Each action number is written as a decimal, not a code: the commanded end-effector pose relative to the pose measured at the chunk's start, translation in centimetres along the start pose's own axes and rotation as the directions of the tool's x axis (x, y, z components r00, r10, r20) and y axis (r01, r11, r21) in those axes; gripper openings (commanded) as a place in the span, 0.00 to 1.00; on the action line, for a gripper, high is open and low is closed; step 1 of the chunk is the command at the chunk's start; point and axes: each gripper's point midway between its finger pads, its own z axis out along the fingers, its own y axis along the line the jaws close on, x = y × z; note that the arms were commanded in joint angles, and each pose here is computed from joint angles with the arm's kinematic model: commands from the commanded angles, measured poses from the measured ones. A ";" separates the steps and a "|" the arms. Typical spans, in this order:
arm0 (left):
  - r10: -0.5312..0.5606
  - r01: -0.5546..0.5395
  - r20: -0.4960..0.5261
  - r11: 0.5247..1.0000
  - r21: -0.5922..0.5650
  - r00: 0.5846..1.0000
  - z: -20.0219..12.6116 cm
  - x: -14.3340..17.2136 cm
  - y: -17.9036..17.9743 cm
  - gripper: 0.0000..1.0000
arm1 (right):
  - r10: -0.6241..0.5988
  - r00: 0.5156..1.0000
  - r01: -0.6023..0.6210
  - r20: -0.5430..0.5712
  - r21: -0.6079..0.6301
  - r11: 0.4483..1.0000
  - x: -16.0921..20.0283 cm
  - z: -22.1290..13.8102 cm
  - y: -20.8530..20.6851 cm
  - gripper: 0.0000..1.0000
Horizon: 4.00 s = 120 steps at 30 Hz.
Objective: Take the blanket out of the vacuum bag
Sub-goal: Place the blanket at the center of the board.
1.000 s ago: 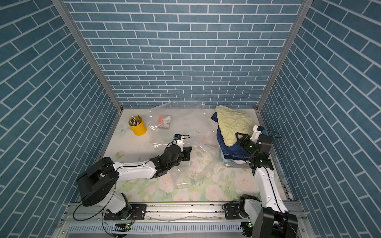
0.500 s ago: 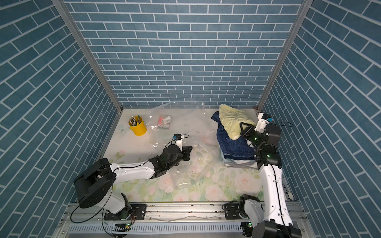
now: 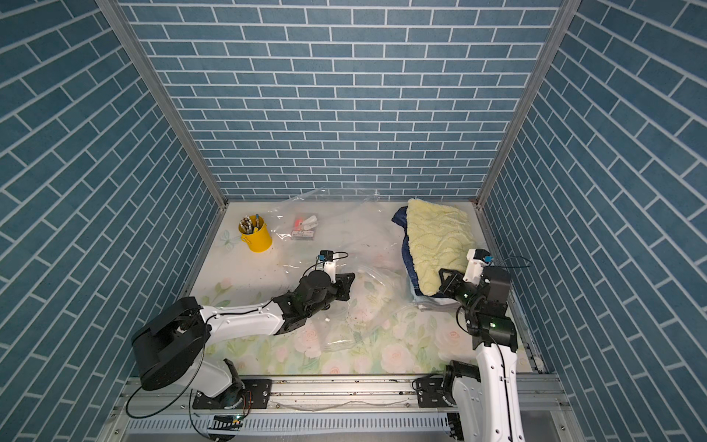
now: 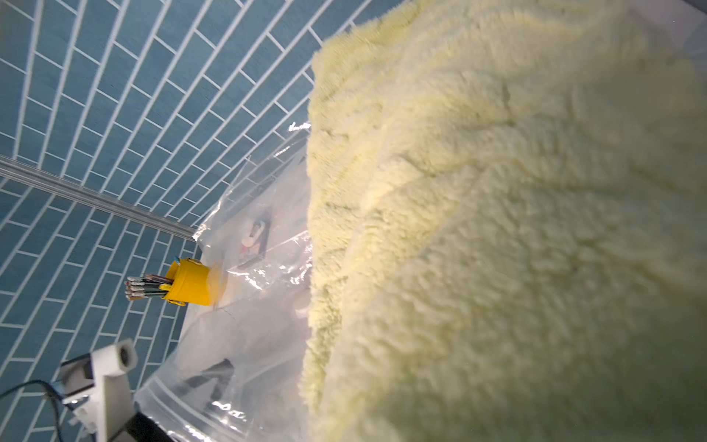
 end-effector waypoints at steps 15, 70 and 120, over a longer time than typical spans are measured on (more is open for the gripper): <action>0.035 -0.035 -0.002 0.999 -0.028 0.999 -0.5 -1.7 -0.8 0.02 | 0.067 0.995 -0.068 -0.079 -0.015 0.998 5.0 -2.1 -0.2 0.66; 0.060 -0.063 -0.021 0.976 -0.210 0.998 1.4 -4.9 -1.7 0.13 | -0.122 0.979 0.060 -0.165 -0.338 0.939 2.2 -1.2 9.2 0.59; 0.198 -0.196 -0.023 0.977 0.083 0.980 -8.0 -4.2 -4.1 0.91 | -0.037 0.981 -0.001 0.188 0.196 0.981 -15.2 5.1 -2.4 0.66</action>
